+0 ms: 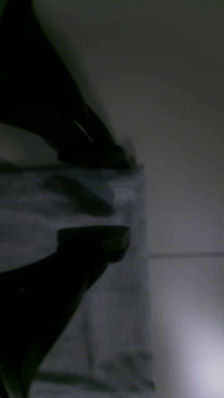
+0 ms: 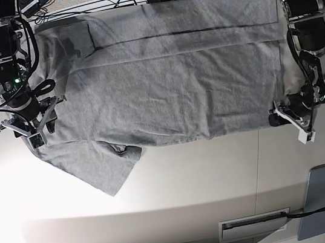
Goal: Fold the T-shirt properly
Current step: 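Fold the hem up over the shirt toward the collar with both grippers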
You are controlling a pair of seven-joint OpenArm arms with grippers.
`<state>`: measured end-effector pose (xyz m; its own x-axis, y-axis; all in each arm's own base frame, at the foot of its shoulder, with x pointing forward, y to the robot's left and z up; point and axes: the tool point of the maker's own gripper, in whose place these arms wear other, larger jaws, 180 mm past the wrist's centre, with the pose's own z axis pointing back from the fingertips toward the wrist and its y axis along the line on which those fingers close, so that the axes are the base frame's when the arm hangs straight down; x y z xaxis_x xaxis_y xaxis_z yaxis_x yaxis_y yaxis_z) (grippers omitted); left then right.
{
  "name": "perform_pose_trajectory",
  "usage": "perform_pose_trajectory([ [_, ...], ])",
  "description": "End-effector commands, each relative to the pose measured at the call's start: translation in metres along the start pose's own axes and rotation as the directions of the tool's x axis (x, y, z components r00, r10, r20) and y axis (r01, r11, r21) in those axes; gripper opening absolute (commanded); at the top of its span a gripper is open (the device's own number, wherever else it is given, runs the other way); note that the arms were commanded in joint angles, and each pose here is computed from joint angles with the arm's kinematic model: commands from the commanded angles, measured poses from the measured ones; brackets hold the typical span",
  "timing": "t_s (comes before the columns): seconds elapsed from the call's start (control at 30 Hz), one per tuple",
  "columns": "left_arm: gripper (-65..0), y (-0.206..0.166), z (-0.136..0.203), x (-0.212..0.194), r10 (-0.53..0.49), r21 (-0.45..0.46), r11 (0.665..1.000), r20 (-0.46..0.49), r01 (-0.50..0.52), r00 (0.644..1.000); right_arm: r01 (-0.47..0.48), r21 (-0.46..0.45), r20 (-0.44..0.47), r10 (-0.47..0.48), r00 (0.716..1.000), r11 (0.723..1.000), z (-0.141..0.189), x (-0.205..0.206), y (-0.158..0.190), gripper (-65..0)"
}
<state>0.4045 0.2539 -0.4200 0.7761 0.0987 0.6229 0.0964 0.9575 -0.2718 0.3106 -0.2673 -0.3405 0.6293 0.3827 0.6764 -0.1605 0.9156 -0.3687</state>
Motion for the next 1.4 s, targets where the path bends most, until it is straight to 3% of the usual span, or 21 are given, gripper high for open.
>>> perform_pose_trajectory([
  [0.0, -34.8, 0.000, 0.003, 0.014, -0.009, -0.001, 1.000, 0.014, 0.009, 1.000, -0.008, -0.024, 0.046, 0.009, 0.999, 1.000, 0.003, 0.015, -0.011, -37.5],
  [0.2, -43.0, -0.002, 0.000, 0.009, -0.028, 0.008, 1.000, -0.007, 0.028, 1.000, -0.009, -0.025, 0.046, 0.010, 0.999, 1.000, 0.003, 0.015, -0.011, -37.5],
  [0.37, -65.0, 0.000, 0.000, 0.005, -0.072, 0.020, 0.997, -0.029, 0.072, 0.997, -0.003, -0.031, 0.057, 0.005, 0.998, 1.000, 0.000, 0.020, -0.014, -37.5],
  [0.6, -65.0, -0.002, 0.000, 0.000, -0.102, 0.001, 0.995, -0.043, 0.102, 0.994, 0.060, 0.020, 0.067, -0.061, 0.996, 0.998, -0.039, 0.053, -0.035, -37.5],
  [0.77, -65.0, -0.002, 0.000, -0.002, -0.101, 0.002, 0.995, -0.048, 0.101, 0.994, 0.096, 0.072, -0.107, -0.088, 0.990, 0.993, -0.089, 0.065, -0.039, -37.5],
  [0.93, -65.0, -0.002, 0.000, -0.003, -0.101, 0.003, 0.995, -0.052, 0.101, 0.994, 0.061, 0.095, -0.200, -0.041, 0.979, 0.994, -0.125, 0.084, -0.041, -37.5],
  [1.1, -65.0, -0.001, 0.000, -0.005, -0.099, 0.005, 0.995, -0.062, 0.099, 0.993, 0.010, 0.101, -0.265, 0.017, 0.964, 0.995, -0.144, 0.080, -0.046, -37.5],
  [1.23, -65.0, -0.001, 0.000, -0.005, -0.098, 0.005, 0.995, -0.062, 0.099, 0.993, 0.025, 0.128, -0.325, 0.018, 0.946, 0.992, -0.148, 0.061, -0.039, -37.5],
  [1.37, -65.0, -0.001, 0.000, -0.005, -0.098, 0.005, 0.995, -0.063, 0.099, 0.993, 0.049, 0.207, -0.343, 0.025, 0.939, 0.977, -0.147, 0.047, -0.019, -37.5],
])
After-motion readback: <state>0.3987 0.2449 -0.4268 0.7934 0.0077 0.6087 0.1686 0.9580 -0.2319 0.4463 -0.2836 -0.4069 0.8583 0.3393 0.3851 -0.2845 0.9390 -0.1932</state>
